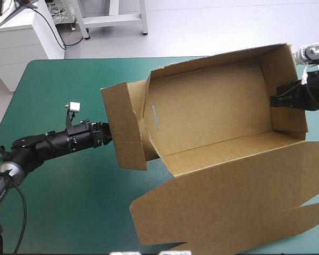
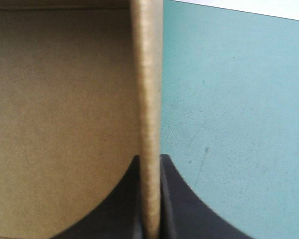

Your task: Fold the box

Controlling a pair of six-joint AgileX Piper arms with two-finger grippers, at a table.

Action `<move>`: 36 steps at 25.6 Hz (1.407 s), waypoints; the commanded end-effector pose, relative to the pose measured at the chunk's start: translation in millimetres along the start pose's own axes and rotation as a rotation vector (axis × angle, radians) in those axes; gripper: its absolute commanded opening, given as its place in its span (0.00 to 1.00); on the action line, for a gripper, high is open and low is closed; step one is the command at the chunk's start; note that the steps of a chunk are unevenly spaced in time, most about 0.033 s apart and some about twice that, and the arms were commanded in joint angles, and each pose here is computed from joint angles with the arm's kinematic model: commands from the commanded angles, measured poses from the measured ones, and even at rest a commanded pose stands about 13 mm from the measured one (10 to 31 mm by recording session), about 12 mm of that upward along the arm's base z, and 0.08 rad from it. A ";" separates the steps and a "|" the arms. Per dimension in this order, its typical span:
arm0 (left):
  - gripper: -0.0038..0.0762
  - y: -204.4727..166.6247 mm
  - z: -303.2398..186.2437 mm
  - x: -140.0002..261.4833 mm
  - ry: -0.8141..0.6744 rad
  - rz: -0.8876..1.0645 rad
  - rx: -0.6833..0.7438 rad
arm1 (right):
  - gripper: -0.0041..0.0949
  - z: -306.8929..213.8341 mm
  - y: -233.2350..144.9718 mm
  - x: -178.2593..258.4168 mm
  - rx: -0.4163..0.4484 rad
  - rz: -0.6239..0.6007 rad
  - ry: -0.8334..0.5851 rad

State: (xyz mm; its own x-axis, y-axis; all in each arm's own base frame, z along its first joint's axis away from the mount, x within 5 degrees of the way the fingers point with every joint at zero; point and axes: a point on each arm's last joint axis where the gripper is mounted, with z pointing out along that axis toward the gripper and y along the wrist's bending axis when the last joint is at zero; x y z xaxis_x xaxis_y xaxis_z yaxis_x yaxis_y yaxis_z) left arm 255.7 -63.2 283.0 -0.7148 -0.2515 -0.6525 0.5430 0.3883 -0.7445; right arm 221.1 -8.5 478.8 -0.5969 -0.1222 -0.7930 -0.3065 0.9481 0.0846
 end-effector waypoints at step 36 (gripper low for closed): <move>0.70 -109.8 -11.3 -44.8 -0.051 0.258 0.164 | 0.04 55.2 82.7 -42.1 0.014 -0.034 -0.235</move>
State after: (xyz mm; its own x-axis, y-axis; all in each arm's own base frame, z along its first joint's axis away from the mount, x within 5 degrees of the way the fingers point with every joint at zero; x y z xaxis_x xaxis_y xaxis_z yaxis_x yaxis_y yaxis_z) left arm 231.9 -82.3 372.4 -0.5524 -0.1968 -0.8100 0.7354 0.3425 -0.5847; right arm 267.0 87.0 463.7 -0.5119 -0.1593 -0.8441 -0.3022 0.9532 0.0033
